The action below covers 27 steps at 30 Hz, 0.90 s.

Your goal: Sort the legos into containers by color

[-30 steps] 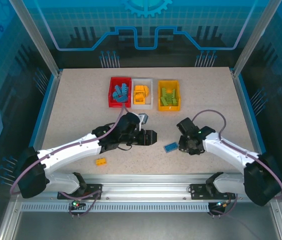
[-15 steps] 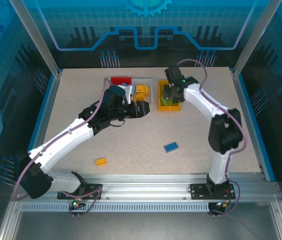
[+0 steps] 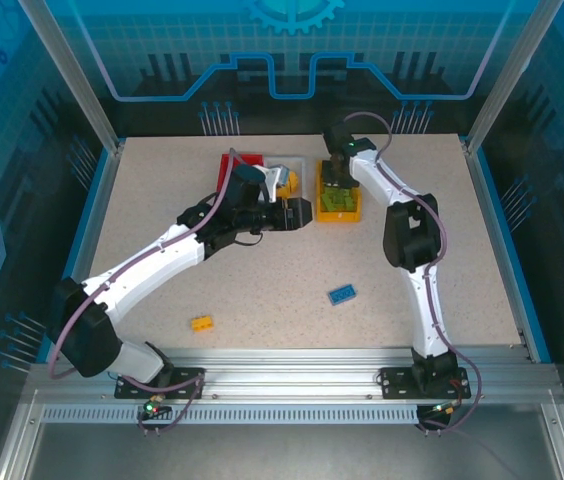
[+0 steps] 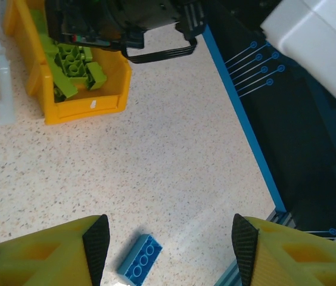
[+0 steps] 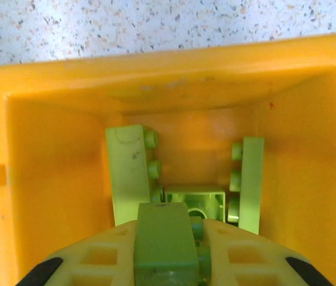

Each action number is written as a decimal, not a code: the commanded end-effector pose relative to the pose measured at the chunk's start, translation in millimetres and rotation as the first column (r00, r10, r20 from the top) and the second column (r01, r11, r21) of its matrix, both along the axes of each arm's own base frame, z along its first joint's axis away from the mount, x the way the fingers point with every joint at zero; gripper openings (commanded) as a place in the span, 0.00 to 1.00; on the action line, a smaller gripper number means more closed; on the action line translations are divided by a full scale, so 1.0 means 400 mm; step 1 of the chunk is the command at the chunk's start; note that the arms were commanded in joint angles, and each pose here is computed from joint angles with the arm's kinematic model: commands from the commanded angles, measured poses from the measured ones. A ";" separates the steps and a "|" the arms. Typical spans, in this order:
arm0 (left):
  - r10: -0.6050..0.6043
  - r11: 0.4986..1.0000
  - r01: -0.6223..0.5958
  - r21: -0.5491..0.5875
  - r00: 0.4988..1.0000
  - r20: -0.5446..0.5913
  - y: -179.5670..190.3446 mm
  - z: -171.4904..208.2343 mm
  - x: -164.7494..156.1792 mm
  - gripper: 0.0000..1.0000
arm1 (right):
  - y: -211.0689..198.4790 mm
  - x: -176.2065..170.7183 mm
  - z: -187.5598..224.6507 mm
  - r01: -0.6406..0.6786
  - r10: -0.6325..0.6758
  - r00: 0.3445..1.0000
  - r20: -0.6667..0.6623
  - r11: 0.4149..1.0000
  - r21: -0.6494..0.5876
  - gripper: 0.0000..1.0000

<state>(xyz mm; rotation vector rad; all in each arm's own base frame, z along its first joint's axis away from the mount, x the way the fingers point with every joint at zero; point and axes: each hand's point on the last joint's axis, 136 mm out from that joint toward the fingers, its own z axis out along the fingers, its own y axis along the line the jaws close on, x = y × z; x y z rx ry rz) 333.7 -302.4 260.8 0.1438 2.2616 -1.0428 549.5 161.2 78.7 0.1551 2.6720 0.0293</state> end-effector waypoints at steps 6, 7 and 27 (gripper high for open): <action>-0.071 0.997 0.071 -0.005 0.997 -0.006 -0.030 -0.024 -0.028 0.61 | -0.008 0.003 0.085 -0.029 0.030 0.999 0.044 0.999 -0.021 0.52; -0.088 0.996 0.088 0.003 0.996 -0.014 -0.034 -0.035 -0.036 0.61 | -0.001 -0.001 0.104 -0.041 0.042 0.997 0.069 0.999 -0.023 0.55; -0.608 0.616 0.592 0.520 0.777 -0.163 -0.281 -0.437 -0.237 0.69 | -0.168 -0.784 0.384 -0.030 -0.048 0.962 0.268 0.959 0.281 0.70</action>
